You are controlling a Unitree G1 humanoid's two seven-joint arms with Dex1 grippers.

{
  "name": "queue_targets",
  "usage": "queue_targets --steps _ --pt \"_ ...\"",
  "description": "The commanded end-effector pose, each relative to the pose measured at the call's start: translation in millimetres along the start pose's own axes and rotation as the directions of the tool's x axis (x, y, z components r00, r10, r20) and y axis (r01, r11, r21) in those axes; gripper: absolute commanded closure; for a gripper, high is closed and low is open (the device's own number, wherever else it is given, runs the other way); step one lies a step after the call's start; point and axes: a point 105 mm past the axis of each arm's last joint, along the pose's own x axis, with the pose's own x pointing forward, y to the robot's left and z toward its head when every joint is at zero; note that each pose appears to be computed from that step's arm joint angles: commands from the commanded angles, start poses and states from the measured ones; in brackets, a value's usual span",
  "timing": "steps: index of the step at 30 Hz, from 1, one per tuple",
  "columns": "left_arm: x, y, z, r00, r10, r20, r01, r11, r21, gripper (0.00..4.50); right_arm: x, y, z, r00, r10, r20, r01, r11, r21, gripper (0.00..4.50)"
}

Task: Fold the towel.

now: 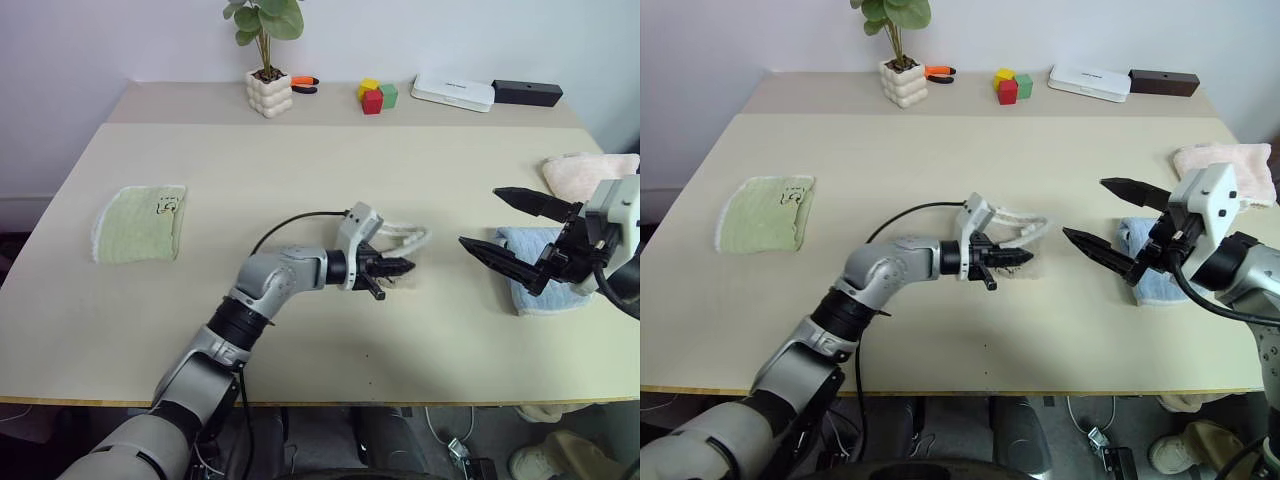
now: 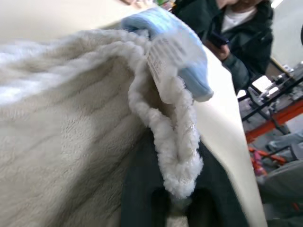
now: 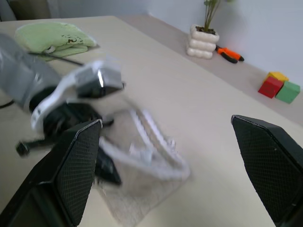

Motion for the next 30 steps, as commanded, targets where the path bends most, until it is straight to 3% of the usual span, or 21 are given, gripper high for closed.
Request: queue_targets --steps 1,5,10,15,18,19,21,22,24,28,29,30 --pt "-1 4 8 1.0 0.014 0.025 -0.016 0.998 0.067 2.12 1 3 9 1.0 -0.002 0.031 0.003 1.0 -0.027 0.0" --pt "-5 6 8 0.999 0.024 0.023 -0.026 0.997 0.079 0.11 5 1 8 0.999 0.0 0.036 0.0 1.0 -0.013 0.0" --pt "-14 -9 30 0.992 -0.049 0.112 0.039 0.995 0.095 0.11 10 -2 6 0.999 0.007 0.038 -0.007 1.0 -0.013 0.0" --pt "-30 4 45 0.977 0.019 0.213 -0.047 0.991 0.128 0.11 27 -7 9 0.994 -0.018 0.109 0.014 0.999 0.031 0.0" --pt "-46 19 61 0.945 0.109 0.31 -0.139 0.987 0.076 0.11 46 -12 8 0.977 -0.127 0.172 0.112 0.989 0.094 0.0" --pt "-52 26 66 0.928 0.155 0.338 -0.187 0.98 0.063 0.34 52 -13 6 0.967 -0.171 0.188 0.146 0.98 0.138 0.0" --pt "-63 44 73 0.878 0.269 0.396 -0.3 0.954 0.018 0.93 64 -17 -2 0.94 -0.281 0.196 0.227 0.939 0.258 0.53" --pt "-68 49 75 0.858 0.303 0.416 -0.331 0.944 -0.004 1.44 69 -15 -5 0.932 -0.308 0.192 0.246 0.925 0.288 0.88" --pt "-74 57 76 0.819 0.37 0.439 -0.411 0.912 -0.001 2.37 78 -7 -13 0.918 -0.354 0.179 0.284 0.902 0.326 1.82" --pt "-66 55 70 0.813 0.377 0.443 -0.412 0.911 -0.019 4.39 98 21 -28 0.921 -0.363 0.144 0.299 0.892 0.338 3.87" --pt "-63 52 69 0.817 0.369 0.442 -0.405 0.914 -0.015 4.5 101 26 -32 0.919 -0.373 0.131 0.311 0.887 0.341 4.41" --pt "-61 50 68 0.82 0.365 0.442 -0.4 0.916 -0.014 4.5 104 32 -36 0.922 -0.37 0.118 0.315 0.89 0.33 4.46"
